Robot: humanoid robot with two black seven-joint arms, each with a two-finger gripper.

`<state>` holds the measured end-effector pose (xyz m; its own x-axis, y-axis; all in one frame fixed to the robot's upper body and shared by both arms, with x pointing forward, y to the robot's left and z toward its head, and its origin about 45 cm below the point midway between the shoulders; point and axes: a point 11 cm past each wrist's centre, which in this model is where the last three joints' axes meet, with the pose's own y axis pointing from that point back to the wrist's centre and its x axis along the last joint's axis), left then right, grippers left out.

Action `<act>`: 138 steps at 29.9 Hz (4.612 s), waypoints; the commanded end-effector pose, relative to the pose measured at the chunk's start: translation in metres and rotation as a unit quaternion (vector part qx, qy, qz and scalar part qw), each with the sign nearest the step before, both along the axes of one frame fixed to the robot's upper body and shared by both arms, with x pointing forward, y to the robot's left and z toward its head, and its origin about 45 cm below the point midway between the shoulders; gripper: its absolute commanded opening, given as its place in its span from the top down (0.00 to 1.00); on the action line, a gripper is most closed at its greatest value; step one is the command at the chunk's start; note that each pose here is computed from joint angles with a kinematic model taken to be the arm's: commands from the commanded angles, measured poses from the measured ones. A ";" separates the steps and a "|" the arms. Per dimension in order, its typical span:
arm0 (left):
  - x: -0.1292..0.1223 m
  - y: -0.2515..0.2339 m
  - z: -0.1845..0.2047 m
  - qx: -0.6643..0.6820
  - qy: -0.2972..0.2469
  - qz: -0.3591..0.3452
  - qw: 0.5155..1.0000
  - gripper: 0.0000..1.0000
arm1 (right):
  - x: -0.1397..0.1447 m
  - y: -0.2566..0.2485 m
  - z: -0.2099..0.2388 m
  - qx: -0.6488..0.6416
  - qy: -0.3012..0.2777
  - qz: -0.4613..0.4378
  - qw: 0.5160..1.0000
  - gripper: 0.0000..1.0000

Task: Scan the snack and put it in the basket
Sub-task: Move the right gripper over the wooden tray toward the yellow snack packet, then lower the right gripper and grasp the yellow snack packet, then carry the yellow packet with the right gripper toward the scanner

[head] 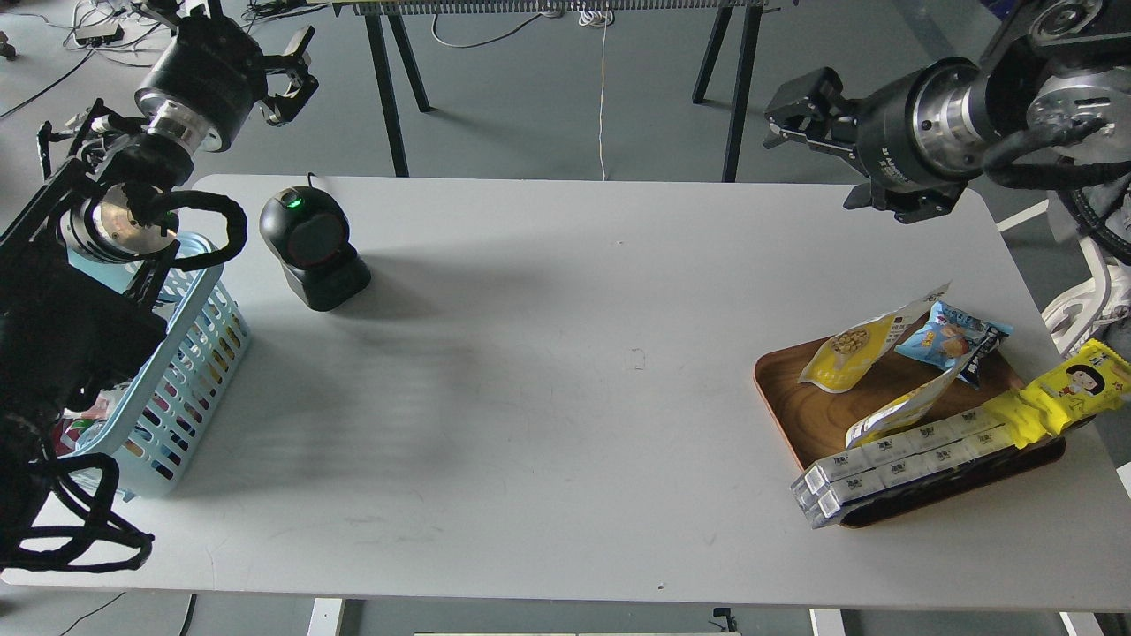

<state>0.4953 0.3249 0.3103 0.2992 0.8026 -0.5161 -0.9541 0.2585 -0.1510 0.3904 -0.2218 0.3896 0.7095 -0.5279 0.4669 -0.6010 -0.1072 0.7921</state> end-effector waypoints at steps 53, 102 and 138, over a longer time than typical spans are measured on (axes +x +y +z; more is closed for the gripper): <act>-0.002 0.008 0.001 -0.013 -0.002 0.007 1.000 0.00 | -0.036 -0.082 -0.108 0.085 0.082 -0.289 0.950 0.47; -0.003 0.003 -0.009 -0.012 0.009 0.005 1.000 0.00 | -0.012 0.086 -0.013 0.266 0.004 -0.216 0.939 1.00; -0.004 0.009 -0.008 -0.012 0.008 0.010 1.000 0.00 | -0.049 0.205 -0.143 0.245 0.120 -0.144 0.951 1.00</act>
